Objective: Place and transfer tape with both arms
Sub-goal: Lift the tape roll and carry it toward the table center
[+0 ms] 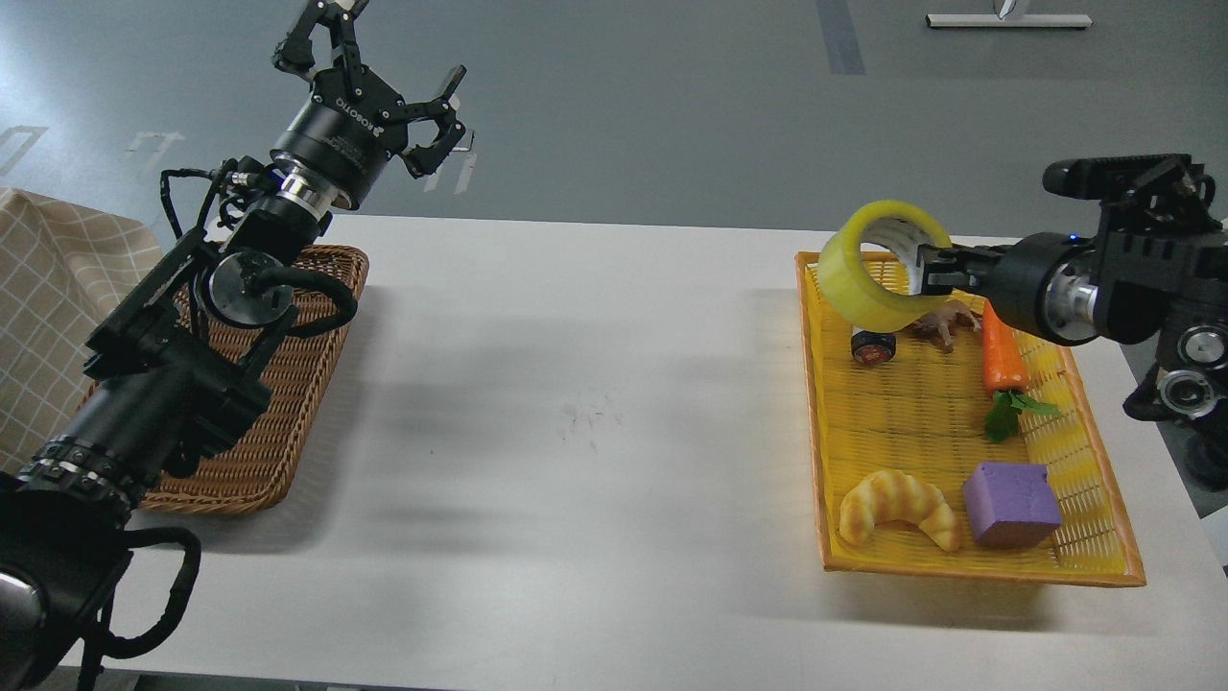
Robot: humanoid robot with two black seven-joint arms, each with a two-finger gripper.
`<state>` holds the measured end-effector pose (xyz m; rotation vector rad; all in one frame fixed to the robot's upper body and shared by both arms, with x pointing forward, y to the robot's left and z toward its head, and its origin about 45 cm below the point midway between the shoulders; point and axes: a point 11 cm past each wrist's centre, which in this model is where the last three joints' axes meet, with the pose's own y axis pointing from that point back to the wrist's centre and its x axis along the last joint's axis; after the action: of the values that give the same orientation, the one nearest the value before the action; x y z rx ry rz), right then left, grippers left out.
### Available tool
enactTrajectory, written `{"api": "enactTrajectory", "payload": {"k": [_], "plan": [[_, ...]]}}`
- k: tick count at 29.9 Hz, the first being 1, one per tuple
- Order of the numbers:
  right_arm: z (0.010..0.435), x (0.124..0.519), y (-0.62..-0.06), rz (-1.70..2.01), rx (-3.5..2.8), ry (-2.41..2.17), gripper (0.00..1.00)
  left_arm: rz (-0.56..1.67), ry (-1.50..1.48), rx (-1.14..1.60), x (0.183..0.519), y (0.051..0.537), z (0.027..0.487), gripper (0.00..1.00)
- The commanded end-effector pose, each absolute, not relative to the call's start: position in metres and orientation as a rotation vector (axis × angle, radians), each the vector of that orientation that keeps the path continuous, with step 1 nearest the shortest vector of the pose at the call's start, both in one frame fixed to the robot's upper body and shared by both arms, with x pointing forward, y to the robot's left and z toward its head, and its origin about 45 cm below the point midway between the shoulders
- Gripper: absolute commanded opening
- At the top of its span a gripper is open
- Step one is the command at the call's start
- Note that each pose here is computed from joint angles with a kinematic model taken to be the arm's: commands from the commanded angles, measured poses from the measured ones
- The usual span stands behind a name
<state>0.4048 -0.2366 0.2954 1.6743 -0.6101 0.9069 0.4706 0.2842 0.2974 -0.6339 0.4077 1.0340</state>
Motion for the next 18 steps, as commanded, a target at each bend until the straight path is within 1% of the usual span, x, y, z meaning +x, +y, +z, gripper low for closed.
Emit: {"api": "enactTrajectory", "payload": {"k": [1, 5, 6, 11, 18], "plan": [[0.296, 0.419, -0.211, 0.919, 1.699, -0.604, 0.0, 1.037, 0.404, -0.634, 0.471, 0.286, 0.299, 0.98], [0.287, 0.43, -0.177, 0.932, 1.704, -0.544, 0.0, 1.041, 0.402, -0.631, 0.47, 0.289, 0.298, 0.98], [0.287, 0.431, -0.177, 0.932, 1.704, -0.543, 0.0, 1.041, 0.402, -0.631, 0.47, 0.289, 0.298, 0.98], [0.272, 0.439, -0.126, 0.915, 1.759, -0.505, 0.0, 1.042, 0.401, -0.631, 0.47, 0.289, 0.299, 0.98], [0.248, 0.428, -0.085, 0.925, 1.764, -0.395, 0.0, 1.047, 0.396, -0.627, 0.47, 0.292, 0.299, 0.98]]}}
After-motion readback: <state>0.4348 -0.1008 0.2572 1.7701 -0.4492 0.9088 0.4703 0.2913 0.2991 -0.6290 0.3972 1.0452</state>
